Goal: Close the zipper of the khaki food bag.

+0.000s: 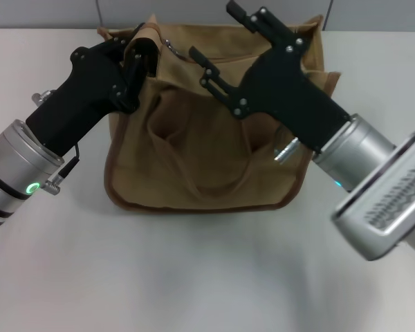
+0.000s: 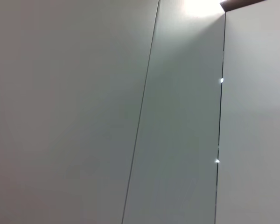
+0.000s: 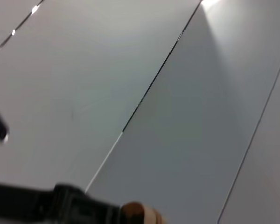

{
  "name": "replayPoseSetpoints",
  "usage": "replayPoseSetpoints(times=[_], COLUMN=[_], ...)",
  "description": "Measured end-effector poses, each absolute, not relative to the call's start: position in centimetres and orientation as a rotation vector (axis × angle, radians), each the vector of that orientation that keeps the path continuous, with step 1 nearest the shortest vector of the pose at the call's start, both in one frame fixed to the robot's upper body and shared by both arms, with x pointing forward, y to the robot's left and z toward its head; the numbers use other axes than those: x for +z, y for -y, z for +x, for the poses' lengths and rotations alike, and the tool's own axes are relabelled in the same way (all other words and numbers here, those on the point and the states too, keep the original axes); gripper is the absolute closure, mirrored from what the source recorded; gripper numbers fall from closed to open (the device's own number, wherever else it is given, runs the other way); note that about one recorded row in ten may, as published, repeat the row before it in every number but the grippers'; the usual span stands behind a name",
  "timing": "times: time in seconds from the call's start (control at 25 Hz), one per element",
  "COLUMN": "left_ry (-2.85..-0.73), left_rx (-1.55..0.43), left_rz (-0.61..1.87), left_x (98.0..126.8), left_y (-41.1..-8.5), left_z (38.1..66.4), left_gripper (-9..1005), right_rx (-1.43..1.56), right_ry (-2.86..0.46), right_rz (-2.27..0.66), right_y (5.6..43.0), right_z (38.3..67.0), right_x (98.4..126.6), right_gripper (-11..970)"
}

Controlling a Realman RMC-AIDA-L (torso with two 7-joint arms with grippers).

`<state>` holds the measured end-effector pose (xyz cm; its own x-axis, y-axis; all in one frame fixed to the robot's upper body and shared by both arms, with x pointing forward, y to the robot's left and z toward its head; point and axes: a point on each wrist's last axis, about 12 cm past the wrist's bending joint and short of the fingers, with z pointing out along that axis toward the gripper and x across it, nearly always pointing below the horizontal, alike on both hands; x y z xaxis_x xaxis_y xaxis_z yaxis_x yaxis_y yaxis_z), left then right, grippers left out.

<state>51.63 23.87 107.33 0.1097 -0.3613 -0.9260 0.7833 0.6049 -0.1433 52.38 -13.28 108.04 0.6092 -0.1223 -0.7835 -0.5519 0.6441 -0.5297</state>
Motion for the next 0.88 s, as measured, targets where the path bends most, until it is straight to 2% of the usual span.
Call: replayPoseSetpoints(times=[0.88], left_ry=[-1.186], left_rx=[-0.929], left_rz=[0.454], left_x=[107.7], left_y=[-22.9], left_z=[52.3], left_gripper=[970], right_rx=[0.21], right_ry=[-0.969], right_rz=[-0.948], right_y=[11.1], right_z=[53.8], right_x=[108.0], right_gripper=[329])
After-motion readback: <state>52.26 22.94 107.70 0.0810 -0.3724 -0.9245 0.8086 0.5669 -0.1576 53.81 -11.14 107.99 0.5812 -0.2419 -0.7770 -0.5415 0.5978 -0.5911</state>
